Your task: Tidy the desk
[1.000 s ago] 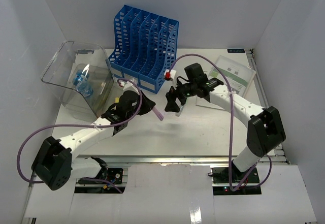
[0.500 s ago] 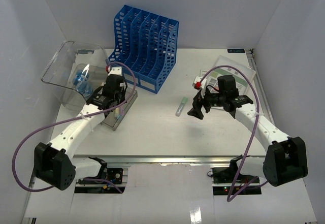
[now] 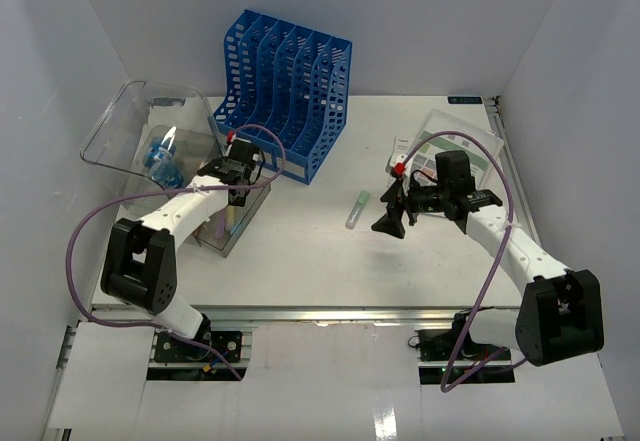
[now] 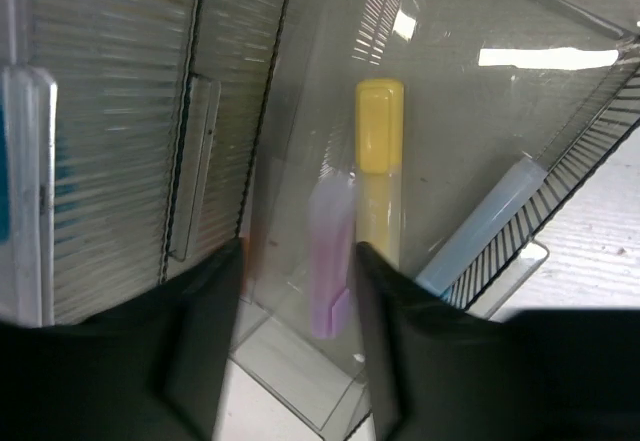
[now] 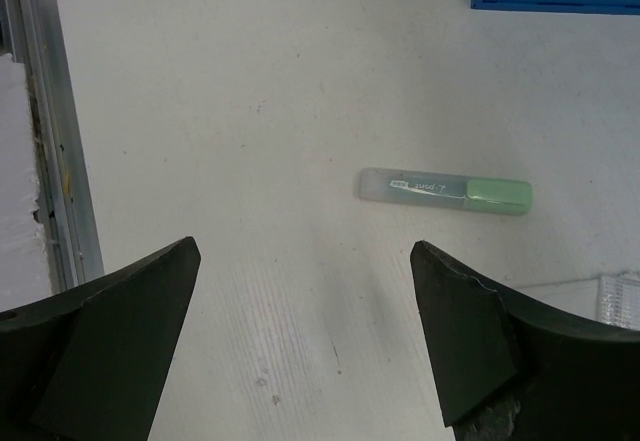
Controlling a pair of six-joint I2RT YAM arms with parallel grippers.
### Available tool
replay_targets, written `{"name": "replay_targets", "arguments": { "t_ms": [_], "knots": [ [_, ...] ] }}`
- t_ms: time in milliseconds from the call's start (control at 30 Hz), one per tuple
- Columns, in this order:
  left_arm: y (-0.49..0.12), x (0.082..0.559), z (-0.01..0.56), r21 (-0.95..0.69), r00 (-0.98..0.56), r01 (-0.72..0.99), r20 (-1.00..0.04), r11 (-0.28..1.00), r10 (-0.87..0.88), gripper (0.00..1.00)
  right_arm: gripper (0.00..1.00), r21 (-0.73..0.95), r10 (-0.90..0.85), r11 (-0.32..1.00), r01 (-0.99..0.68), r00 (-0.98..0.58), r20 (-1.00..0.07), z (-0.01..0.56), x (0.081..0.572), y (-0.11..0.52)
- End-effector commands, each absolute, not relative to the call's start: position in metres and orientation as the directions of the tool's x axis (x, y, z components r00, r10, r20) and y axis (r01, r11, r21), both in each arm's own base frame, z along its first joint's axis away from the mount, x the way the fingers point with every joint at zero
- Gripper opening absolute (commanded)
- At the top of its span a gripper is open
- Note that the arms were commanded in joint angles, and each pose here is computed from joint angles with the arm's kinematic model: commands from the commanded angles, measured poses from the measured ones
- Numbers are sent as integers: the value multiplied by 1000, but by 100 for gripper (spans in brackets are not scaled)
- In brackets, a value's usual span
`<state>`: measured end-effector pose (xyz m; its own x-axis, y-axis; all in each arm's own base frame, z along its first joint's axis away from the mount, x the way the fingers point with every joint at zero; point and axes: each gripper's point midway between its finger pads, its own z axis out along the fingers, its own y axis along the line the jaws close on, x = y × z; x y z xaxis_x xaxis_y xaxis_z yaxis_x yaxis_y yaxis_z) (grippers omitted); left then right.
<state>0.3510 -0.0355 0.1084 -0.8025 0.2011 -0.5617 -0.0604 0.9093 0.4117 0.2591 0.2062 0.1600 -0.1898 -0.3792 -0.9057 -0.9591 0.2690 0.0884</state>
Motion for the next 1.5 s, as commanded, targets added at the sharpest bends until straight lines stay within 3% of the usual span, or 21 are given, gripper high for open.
{"name": "replay_targets", "arguments": {
  "t_ms": [0, 267, 433, 600, 667, 800, 1167, 1467],
  "knots": [
    [-35, 368, 127, 428, -772, -73, -596, 901, 221, 65, 92, 73, -357, 242, -967, -159, -920, 164, 261, 209],
    [-62, 372, 155, 278, -724, -15, -665, 961, 181, 73, 92, 124, -357, 274, -954, -221, -908, 158, 267, 209],
    [-114, 346, 193, -37, -651, 160, -755, 986, 77, 80, 90, 259, -388, 344, -903, -388, -836, 142, 282, 209],
    [-166, 296, 197, -352, -627, 354, -777, 866, -60, 91, 90, 304, -376, 568, -765, -569, -731, 125, 321, 202],
    [-183, 272, 203, -505, -636, 377, -751, 776, -179, 96, 90, 307, -384, 595, -743, -598, -704, 130, 329, 202],
    [-208, 253, 192, -641, -658, 428, -704, 637, -267, 98, 90, 278, -391, 581, -765, -562, -729, 139, 335, 203],
    [-311, 269, 165, -530, -631, 546, -770, 649, -97, 97, 90, 289, -334, 575, -766, -541, -772, 154, 339, 174],
    [-361, 318, 68, -247, -662, 475, -733, 845, 158, 93, 90, 295, -296, 551, -781, -513, -806, 150, 309, 144]
  ]
}}
